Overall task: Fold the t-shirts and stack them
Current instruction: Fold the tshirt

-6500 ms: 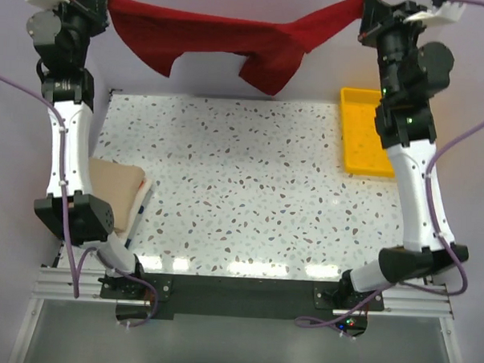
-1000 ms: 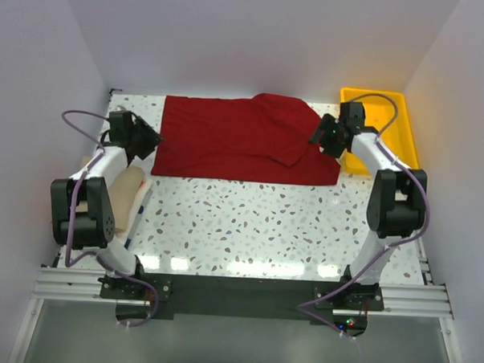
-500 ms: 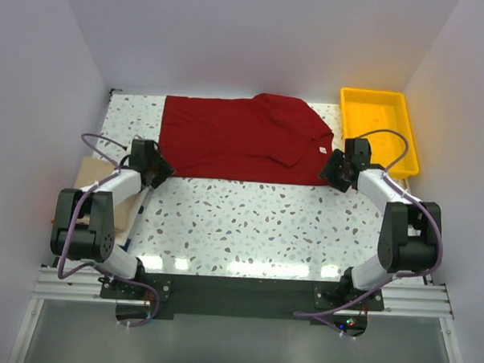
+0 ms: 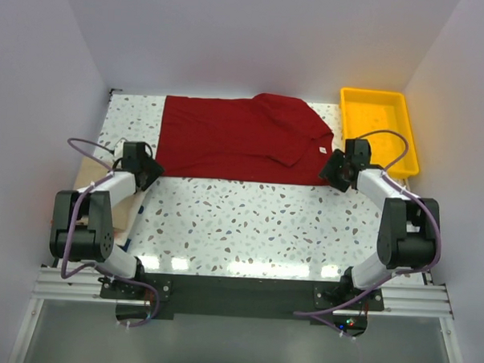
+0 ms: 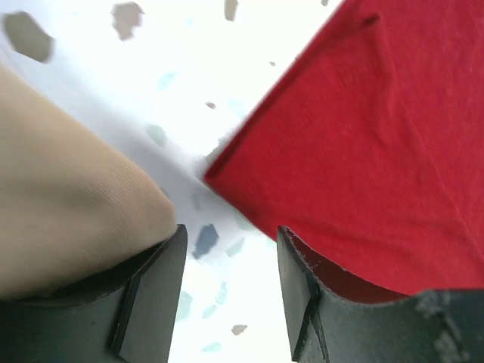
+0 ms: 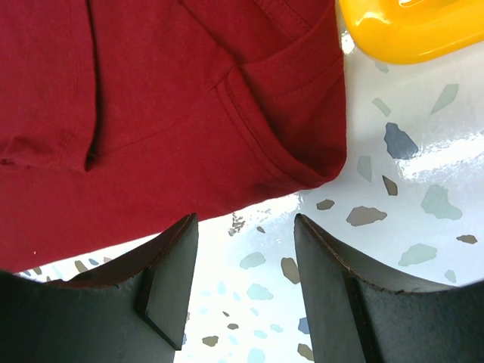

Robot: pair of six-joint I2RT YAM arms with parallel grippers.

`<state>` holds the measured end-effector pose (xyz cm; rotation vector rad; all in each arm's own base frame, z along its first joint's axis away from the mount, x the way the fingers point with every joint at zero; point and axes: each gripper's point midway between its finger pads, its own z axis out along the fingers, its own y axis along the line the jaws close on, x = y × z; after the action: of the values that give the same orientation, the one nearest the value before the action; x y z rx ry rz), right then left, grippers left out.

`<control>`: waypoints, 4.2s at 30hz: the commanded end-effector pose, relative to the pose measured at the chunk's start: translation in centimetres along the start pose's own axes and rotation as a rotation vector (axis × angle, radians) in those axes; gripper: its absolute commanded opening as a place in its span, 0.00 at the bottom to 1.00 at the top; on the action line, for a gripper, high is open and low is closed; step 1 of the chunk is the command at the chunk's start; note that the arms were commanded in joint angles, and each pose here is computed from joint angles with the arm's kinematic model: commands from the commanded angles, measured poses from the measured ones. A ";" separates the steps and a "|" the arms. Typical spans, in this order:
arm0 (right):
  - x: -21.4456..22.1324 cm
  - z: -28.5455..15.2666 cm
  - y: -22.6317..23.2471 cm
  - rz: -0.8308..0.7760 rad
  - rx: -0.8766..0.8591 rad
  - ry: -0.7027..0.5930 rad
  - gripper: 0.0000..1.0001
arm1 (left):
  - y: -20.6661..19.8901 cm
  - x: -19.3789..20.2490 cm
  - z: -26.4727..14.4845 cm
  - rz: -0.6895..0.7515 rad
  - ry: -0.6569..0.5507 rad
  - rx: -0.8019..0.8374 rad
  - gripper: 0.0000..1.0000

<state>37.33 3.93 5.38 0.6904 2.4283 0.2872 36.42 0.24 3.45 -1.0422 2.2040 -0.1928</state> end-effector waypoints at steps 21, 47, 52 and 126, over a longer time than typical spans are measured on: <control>-1.3 1.2 -0.6 0.013 0.004 -0.028 0.58 | -0.4 -2.2 2.5 -0.087 -0.033 0.066 0.49; -4.1 -2.0 -2.7 0.057 0.115 -0.080 0.00 | -2.9 -3.4 -1.1 -0.070 -0.040 0.106 0.00; -2.8 -4.9 -3.5 0.074 0.114 -0.082 0.00 | -2.9 -2.7 -2.9 -0.057 -0.028 0.113 0.00; 10.9 -2.5 3.3 0.088 -0.183 0.120 0.27 | -4.7 1.4 -10.7 0.216 0.076 0.416 0.53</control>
<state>28.82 11.68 2.83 0.7240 2.4823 0.5460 30.63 -5.15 11.07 -0.6338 2.2488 -0.5465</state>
